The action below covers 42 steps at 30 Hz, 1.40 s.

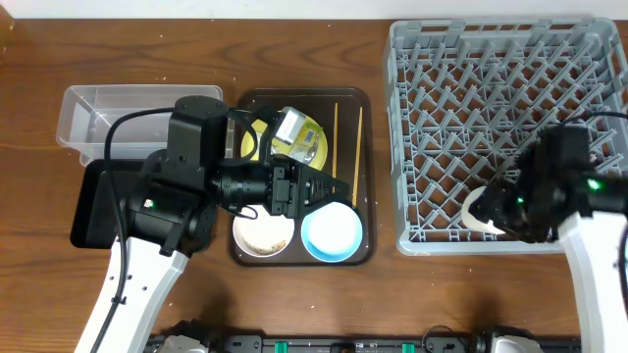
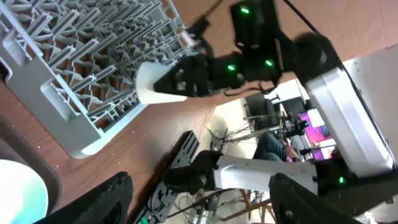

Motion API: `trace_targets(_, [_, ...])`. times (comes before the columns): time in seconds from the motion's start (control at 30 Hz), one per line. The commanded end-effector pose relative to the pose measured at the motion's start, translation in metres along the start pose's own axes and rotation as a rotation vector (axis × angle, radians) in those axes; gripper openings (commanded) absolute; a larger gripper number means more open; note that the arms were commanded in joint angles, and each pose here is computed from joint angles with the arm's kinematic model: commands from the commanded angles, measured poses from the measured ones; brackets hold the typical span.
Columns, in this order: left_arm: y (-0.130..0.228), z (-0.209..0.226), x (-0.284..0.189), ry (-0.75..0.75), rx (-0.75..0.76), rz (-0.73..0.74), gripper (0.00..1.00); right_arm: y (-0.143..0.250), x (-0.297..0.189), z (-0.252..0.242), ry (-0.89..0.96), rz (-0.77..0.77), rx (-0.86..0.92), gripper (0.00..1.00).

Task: Sort waste into correct bins and load items into the dishwasher rack
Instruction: 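Lower the white cup into the dish rack with the right gripper and release, then grasp the pink bowl holding the rice cake with the left gripper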

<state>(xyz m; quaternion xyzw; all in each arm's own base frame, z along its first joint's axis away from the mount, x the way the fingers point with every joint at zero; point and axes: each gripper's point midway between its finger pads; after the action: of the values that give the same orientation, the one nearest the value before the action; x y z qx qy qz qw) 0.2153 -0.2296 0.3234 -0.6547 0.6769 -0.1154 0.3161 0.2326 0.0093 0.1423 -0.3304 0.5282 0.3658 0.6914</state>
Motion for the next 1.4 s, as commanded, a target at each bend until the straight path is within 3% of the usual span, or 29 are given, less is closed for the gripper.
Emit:
trace_targets(0.0, [-0.003,-0.003,-0.002,-0.012,0.023,-0.008,0.73,0.006,0.014,0.013,-0.011,0.078,-0.072,0.45])
trace_targets(0.23, [0.002,0.005,-0.002,-0.054,-0.017,0.000,0.73,-0.010,0.042,0.004,0.109,0.085,-0.098,0.49])
trace_targets(0.43, [0.006,0.006,-0.002,-0.061,-0.040,0.011,0.73,-0.037,0.048,0.020,0.055,-0.016,-0.130,0.63])
trace_targets(0.57, [0.009,0.007,-0.002,-0.064,-0.060,0.021,0.73,-0.032,0.047,0.028,0.006,0.014,-0.169,0.75])
trace_targets(0.8, [0.011,0.008,-0.002,-0.066,-0.069,0.028,0.74,-0.028,0.029,0.032,-0.010,0.005,-0.223,0.76])
trace_targets(1.0, [0.014,0.014,-0.003,-0.099,-0.050,0.033,0.73,-0.026,-0.019,0.063,-0.183,-0.098,-0.353,0.78])
trace_targets(1.1, [0.029,0.054,-0.010,-0.338,-0.130,0.053,0.73,-0.019,-0.052,0.089,-0.334,-0.164,-0.433,0.82])
trace_targets(1.27, [0.080,0.143,-0.067,-1.019,-0.332,0.145,0.73,-0.006,-0.096,0.119,-0.542,-0.262,-0.515,0.87])
trace_targets(1.37, [0.100,0.169,-0.079,-1.182,-0.394,0.200,0.72,-0.004,-0.104,0.120,-0.561,-0.283,-0.516,0.88])
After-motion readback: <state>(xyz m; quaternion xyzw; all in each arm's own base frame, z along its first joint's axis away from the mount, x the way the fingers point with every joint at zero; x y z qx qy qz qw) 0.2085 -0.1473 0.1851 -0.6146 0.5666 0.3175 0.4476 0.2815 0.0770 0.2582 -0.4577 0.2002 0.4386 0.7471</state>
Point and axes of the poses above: each gripper's point midway between its finger pads, its own x axis out along the fingers, its own z axis along the line the jaws close on, y = z × x, and after that the axes turned 7 degrees about x, right-handed
